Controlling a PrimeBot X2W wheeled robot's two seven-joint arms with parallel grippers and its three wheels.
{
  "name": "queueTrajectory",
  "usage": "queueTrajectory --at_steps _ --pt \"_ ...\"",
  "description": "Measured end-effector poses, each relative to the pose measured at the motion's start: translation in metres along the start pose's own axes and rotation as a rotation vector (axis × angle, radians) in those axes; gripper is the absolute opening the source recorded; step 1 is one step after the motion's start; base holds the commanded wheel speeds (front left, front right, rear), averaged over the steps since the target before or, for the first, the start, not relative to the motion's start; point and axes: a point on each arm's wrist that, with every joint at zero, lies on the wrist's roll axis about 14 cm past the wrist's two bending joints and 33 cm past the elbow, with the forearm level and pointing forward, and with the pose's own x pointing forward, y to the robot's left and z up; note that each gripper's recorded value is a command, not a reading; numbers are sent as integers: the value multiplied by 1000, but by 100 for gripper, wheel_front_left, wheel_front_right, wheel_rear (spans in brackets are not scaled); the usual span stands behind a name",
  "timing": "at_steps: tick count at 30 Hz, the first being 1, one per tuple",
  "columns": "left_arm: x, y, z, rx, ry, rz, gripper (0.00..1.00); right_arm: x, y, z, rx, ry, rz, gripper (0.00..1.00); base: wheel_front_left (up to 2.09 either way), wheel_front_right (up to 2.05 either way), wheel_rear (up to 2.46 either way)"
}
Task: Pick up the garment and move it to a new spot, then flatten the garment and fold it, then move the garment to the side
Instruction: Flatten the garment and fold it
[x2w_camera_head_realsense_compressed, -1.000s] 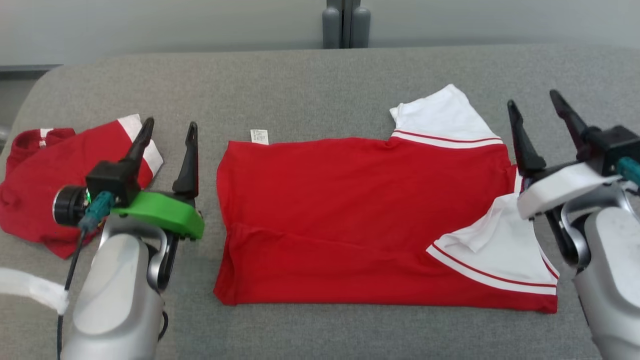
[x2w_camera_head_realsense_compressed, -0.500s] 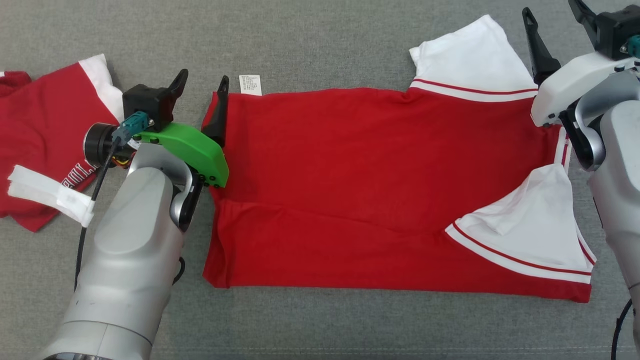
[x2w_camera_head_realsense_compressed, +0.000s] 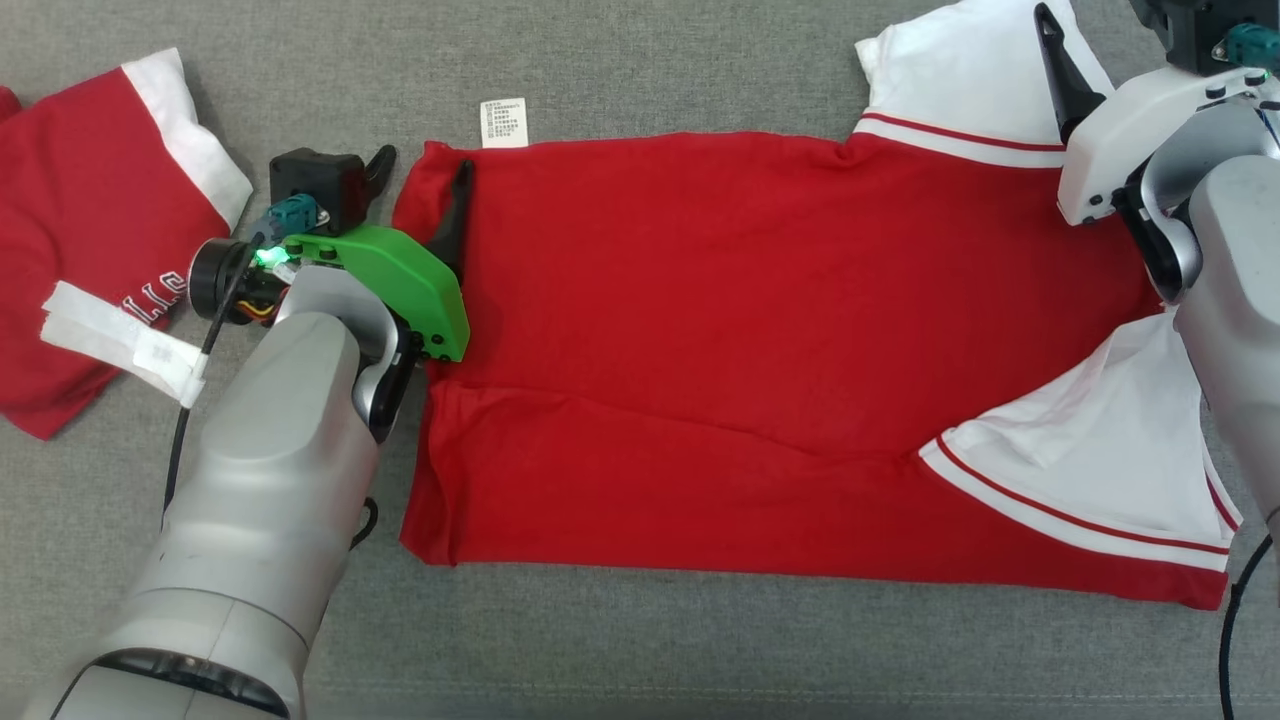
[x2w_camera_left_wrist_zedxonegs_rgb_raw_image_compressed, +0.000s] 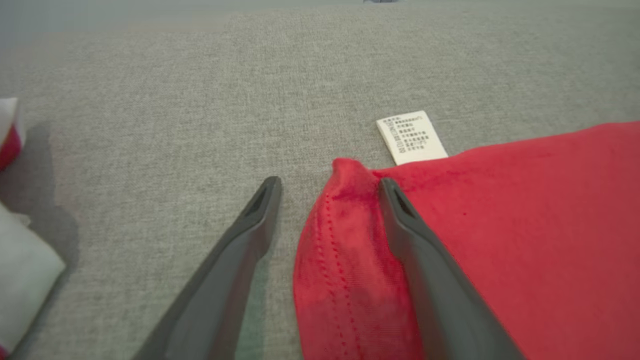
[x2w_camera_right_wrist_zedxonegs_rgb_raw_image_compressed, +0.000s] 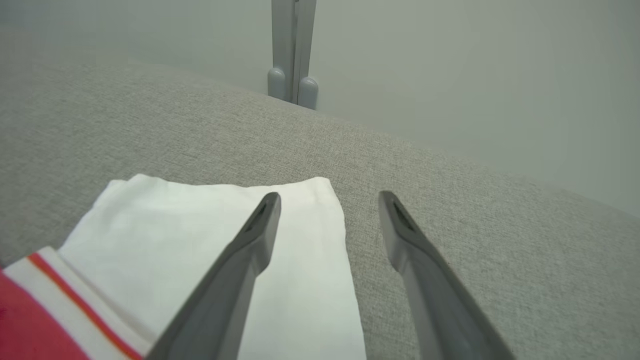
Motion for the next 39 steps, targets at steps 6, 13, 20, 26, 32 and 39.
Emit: queueTrajectory --at_steps 6,13,20,26,32,39 --pt "8 -5 1 -13 -2 -17 0 13 -2 -11 9 53 0 100 0 0 0" --pt "9 -8 3 -9 -28 -35 0 35 -3 -9 26 87 1 100 0 0 0" --pt "7 -7 11 7 -59 -47 0 49 4 -31 48 212 14 100 0 0 0" --pt "10 -15 27 16 -106 -75 0 46 10 -29 114 240 17 0 0 0 0" --pt "7 -21 36 18 -132 -87 0 38 -9 1 114 114 -20 0 0 0 0" --pt "-8 -19 39 6 -146 -72 0 13 -13 32 109 -66 -21 0 0 0 0"
